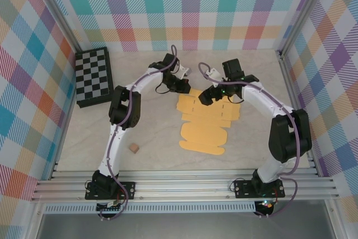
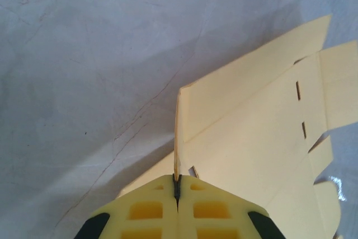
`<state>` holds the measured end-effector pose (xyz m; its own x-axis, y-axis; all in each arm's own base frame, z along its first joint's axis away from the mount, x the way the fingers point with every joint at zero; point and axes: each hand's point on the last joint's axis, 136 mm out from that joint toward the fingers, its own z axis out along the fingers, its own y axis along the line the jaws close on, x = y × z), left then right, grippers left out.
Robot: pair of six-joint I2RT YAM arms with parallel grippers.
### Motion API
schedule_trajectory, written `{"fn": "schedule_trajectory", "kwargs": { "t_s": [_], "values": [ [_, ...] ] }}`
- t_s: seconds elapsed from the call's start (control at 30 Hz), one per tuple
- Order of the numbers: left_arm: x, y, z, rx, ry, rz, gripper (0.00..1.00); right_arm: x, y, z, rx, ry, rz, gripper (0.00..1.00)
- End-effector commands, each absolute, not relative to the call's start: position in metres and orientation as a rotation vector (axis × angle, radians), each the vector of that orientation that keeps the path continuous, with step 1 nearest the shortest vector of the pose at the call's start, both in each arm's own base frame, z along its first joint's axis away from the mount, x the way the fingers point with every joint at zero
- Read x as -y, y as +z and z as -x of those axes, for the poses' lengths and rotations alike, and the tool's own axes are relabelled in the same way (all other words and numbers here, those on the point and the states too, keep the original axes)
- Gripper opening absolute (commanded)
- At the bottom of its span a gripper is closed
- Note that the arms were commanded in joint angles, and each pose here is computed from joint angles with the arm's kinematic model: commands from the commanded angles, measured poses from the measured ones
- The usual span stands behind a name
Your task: Fold the paper box
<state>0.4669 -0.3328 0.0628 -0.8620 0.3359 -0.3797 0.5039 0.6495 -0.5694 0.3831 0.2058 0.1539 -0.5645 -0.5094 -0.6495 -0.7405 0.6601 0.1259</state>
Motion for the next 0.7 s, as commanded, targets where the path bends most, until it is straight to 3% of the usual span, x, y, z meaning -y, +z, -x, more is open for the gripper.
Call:
{"fn": "schedule_trajectory", "kwargs": {
  "t_s": [0.0, 0.2, 0.3, 0.43, 0.6, 0.67],
  "values": [
    [0.347, 0.127, -0.459, -2.466, -1.012, -0.797, 0.00, -0.214, 0.182, -0.381, -2.108, 0.592, 1.204, 0.92],
    [0.339, 0.200, -0.432, -2.265, -0.831, -0.948, 0.00, -0.206, 0.217, -0.386, -2.011, 0.715, 1.346, 0.83],
    [0.332, 0.225, -0.420, -2.200, -0.801, -0.953, 0.00, -0.206, 0.211, -0.386, -2.025, 0.736, 1.421, 0.79],
    [0.324, 0.249, -0.403, -2.129, -0.757, -0.970, 0.00, -0.208, 0.211, -0.387, -2.007, 0.752, 1.437, 0.77],
    [0.311, 0.265, -0.390, -2.075, -0.695, -0.993, 0.00, -0.211, 0.223, -0.373, -1.974, 0.829, 1.456, 0.62],
    [0.305, 0.265, -0.389, -2.076, -0.648, -0.998, 0.00, -0.213, 0.230, -0.364, -1.944, 0.861, 1.464, 0.61]
  ]
}}
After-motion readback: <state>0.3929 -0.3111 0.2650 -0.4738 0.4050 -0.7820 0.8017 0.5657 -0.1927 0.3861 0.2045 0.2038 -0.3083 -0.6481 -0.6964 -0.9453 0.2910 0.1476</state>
